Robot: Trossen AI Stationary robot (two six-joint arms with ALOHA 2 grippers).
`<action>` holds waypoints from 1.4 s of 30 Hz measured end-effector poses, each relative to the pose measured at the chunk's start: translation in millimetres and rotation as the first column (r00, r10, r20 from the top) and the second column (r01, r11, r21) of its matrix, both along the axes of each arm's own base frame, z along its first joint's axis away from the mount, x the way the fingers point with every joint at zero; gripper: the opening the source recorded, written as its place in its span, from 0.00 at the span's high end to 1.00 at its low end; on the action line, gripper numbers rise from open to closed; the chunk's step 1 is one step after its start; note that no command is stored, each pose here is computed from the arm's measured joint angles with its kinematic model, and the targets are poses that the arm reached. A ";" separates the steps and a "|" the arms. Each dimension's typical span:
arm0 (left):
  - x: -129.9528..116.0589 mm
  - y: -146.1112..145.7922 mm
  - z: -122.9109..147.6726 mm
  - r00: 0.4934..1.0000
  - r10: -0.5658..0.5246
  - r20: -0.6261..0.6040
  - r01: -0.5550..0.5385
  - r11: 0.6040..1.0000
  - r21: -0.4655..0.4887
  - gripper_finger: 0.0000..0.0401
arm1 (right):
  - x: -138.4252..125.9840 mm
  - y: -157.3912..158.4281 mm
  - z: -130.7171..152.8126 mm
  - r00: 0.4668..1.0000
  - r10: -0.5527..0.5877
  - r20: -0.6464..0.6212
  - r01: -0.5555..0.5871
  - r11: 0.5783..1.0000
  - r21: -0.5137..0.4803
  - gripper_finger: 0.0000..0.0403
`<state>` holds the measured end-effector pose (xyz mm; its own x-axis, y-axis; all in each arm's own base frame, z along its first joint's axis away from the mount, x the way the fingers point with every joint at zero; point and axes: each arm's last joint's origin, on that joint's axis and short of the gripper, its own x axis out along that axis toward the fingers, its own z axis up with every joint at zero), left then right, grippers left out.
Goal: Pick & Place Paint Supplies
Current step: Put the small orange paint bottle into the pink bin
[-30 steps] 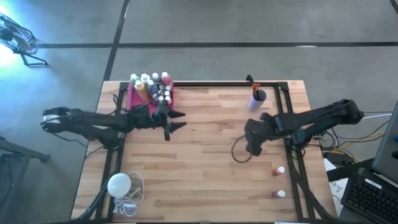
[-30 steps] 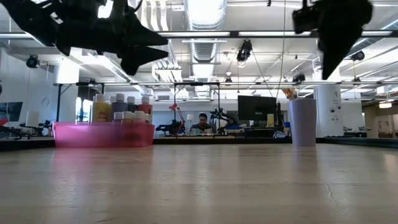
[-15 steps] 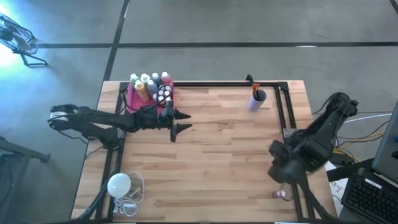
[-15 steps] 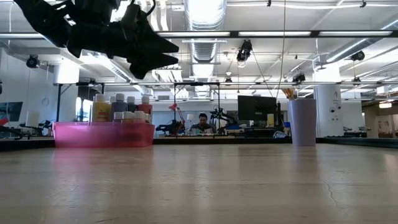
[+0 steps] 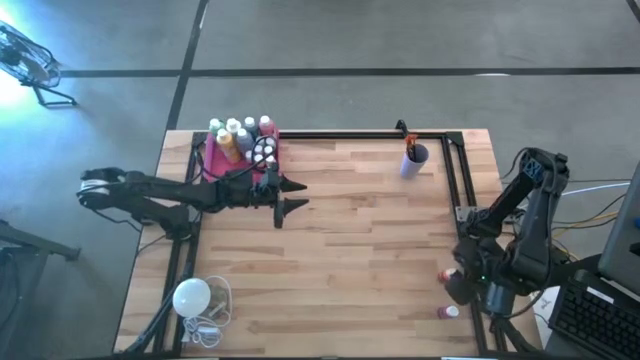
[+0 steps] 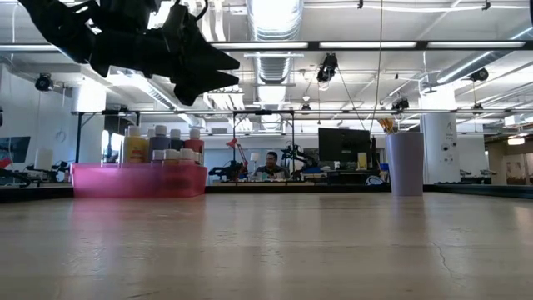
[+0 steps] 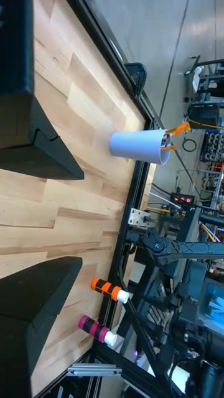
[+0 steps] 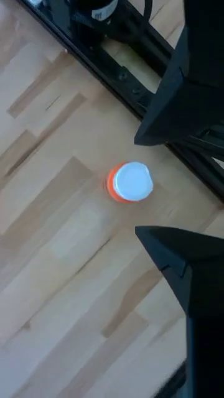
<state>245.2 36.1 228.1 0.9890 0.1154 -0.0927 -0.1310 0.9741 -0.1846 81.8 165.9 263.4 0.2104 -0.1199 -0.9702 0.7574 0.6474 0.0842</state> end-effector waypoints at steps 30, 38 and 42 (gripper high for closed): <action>-0.1 -0.1 -0.1 1.000 0.000 -0.002 0.000 1.000 0.007 0.46 | -0.3 -2.2 -45.3 0.999 -0.030 -0.011 0.030 0.999 0.018 0.46; -0.2 -0.1 -1.1 1.000 0.000 -0.011 0.000 1.000 0.006 0.46 | -0.5 -2.4 -46.1 0.999 -0.038 -0.010 0.039 0.999 0.018 0.51; -0.2 -0.1 -1.5 1.000 0.000 -0.016 0.000 1.000 0.005 0.46 | -1.0 -3.5 -49.1 0.999 -0.044 -0.013 0.044 0.999 0.012 0.54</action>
